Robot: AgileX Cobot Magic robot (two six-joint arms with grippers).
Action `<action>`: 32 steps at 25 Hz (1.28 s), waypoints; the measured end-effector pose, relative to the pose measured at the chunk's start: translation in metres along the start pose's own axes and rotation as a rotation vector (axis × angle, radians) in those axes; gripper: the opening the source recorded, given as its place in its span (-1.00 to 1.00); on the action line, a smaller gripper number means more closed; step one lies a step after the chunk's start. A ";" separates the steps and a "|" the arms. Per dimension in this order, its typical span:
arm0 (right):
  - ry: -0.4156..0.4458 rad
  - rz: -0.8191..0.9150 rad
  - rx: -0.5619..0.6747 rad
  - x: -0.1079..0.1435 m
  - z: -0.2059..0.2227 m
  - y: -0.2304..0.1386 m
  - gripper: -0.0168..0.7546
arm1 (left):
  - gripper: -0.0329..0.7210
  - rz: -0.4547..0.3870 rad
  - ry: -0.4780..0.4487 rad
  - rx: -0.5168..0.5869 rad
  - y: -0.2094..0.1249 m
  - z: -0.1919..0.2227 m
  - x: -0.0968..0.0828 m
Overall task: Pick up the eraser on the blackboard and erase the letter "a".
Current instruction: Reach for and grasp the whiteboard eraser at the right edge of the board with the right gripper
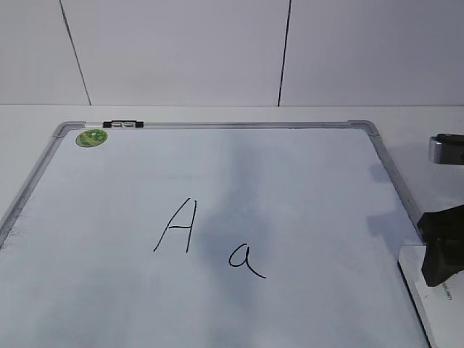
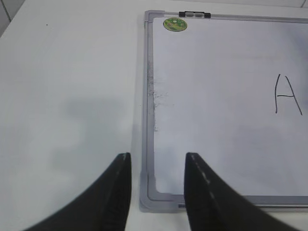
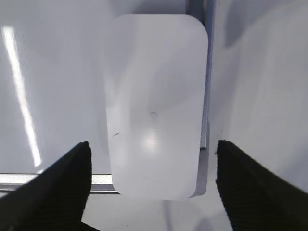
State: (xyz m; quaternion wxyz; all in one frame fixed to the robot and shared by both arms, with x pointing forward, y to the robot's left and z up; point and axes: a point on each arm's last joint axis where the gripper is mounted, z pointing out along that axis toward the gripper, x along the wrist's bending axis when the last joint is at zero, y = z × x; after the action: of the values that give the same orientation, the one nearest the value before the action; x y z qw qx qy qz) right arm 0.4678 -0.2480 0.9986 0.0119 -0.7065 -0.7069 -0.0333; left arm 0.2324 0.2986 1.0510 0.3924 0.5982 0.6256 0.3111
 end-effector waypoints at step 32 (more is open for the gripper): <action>0.000 0.026 0.014 -0.003 0.034 -0.004 0.69 | -0.13 -0.010 -0.020 0.002 0.000 0.000 -0.002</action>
State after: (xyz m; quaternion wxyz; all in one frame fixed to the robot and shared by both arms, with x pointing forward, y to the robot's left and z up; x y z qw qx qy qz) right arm 0.4644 -0.2484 0.9644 0.0173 -0.7155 -0.6978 -0.0284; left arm 0.2323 0.2968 1.0510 0.3998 0.5985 0.6249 0.3023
